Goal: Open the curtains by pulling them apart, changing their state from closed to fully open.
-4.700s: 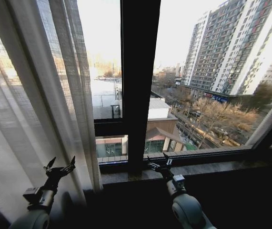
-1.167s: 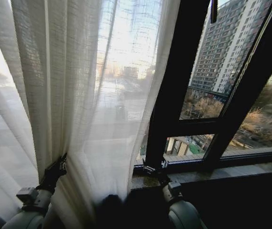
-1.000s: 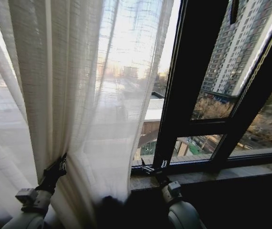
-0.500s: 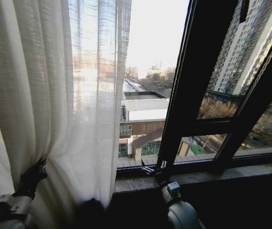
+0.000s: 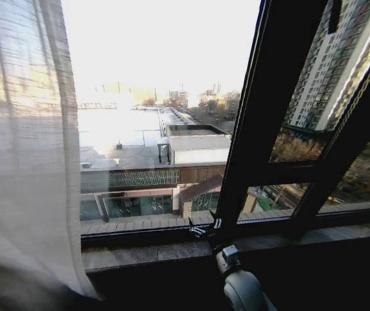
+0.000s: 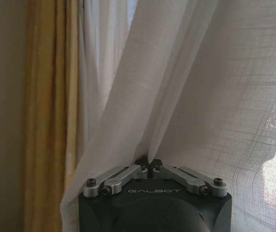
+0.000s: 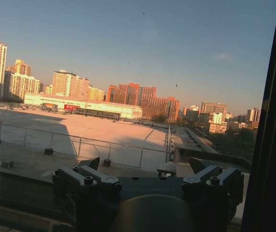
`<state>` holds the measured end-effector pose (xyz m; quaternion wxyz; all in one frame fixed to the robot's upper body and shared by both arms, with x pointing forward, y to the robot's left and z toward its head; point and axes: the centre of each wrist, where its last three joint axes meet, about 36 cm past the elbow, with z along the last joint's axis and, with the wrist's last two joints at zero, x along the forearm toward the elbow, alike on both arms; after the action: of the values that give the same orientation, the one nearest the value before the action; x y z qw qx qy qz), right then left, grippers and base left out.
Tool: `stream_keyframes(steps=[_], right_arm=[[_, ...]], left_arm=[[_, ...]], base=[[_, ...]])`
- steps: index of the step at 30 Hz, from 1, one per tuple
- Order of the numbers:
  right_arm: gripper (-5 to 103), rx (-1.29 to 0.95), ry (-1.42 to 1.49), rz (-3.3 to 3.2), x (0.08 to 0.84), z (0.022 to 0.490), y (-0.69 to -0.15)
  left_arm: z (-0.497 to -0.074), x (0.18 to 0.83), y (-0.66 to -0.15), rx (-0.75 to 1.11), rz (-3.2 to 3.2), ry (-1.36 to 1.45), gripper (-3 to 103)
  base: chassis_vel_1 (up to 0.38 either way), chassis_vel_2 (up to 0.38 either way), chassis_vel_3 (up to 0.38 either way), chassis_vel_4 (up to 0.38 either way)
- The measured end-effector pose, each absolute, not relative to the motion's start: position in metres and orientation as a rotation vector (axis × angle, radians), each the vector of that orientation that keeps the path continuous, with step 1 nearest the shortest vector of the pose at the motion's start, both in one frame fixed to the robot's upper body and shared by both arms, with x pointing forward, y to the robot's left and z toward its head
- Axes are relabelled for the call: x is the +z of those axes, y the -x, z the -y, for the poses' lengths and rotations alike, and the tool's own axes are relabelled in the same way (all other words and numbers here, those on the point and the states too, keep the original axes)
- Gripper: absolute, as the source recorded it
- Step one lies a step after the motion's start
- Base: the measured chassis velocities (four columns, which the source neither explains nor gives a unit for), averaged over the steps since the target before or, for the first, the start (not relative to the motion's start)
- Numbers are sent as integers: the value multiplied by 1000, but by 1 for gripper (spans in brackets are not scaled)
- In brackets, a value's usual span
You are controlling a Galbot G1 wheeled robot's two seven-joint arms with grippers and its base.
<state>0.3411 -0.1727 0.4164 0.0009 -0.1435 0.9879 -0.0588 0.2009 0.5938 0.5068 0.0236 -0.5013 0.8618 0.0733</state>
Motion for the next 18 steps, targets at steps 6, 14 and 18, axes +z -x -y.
stream_keyframes(steps=[6,14,18], right_arm=[[100,-185,451,-3110,412,172,-343],[100,-183,455,-3120,405,171,-346],[100,-175,460,-3120,405,169,-346]], left_arm=[[-617,513,-200,290,-2523,1841,0],[-568,521,-211,383,-2681,1654,24],[-506,518,-216,352,-2856,1386,35]], base=[[0,0,0,0],[0,0,0,0],[0,0,0,0]])
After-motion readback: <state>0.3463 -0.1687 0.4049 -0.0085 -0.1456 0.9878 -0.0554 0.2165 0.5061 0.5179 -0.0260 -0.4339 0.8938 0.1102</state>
